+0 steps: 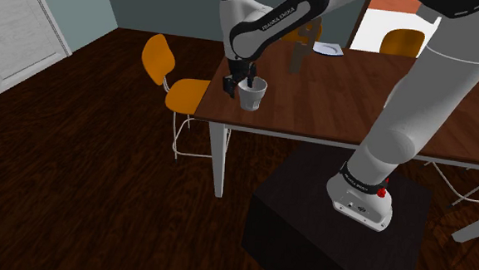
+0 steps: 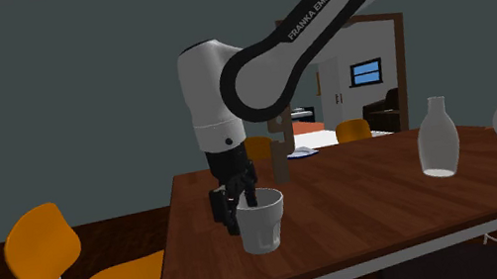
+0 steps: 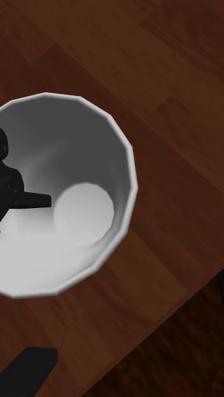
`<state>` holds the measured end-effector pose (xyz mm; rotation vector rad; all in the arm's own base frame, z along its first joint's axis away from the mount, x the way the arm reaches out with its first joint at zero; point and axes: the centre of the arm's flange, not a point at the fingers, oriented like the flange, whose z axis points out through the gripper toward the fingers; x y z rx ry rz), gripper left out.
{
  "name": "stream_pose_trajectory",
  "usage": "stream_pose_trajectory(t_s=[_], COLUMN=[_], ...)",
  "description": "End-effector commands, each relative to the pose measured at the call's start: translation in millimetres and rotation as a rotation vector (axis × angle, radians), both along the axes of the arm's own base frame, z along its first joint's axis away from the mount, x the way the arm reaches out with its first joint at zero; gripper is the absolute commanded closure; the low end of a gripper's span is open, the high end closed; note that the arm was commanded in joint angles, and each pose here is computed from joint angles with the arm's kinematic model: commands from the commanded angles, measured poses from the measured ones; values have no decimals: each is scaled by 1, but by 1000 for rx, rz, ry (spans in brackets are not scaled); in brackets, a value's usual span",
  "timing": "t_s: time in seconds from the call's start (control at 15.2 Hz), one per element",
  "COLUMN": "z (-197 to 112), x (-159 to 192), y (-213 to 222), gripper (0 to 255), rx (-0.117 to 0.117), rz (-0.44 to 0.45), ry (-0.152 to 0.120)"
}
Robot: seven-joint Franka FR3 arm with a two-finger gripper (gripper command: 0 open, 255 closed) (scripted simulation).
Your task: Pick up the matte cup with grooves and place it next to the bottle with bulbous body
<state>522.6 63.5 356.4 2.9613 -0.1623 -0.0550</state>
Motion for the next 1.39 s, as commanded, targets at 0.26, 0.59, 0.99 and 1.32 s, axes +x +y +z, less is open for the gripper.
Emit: stream_pose_trajectory(t_s=[0.26, 0.59, 0.99, 1.32], z=[0, 0, 21, 47], x=[0, 0, 0, 0], y=[0, 0, 0, 0], gripper=[255, 255, 255, 255], rx=[0, 0, 0, 0], rz=[0, 0, 0, 0], ry=[0, 0, 0, 0])
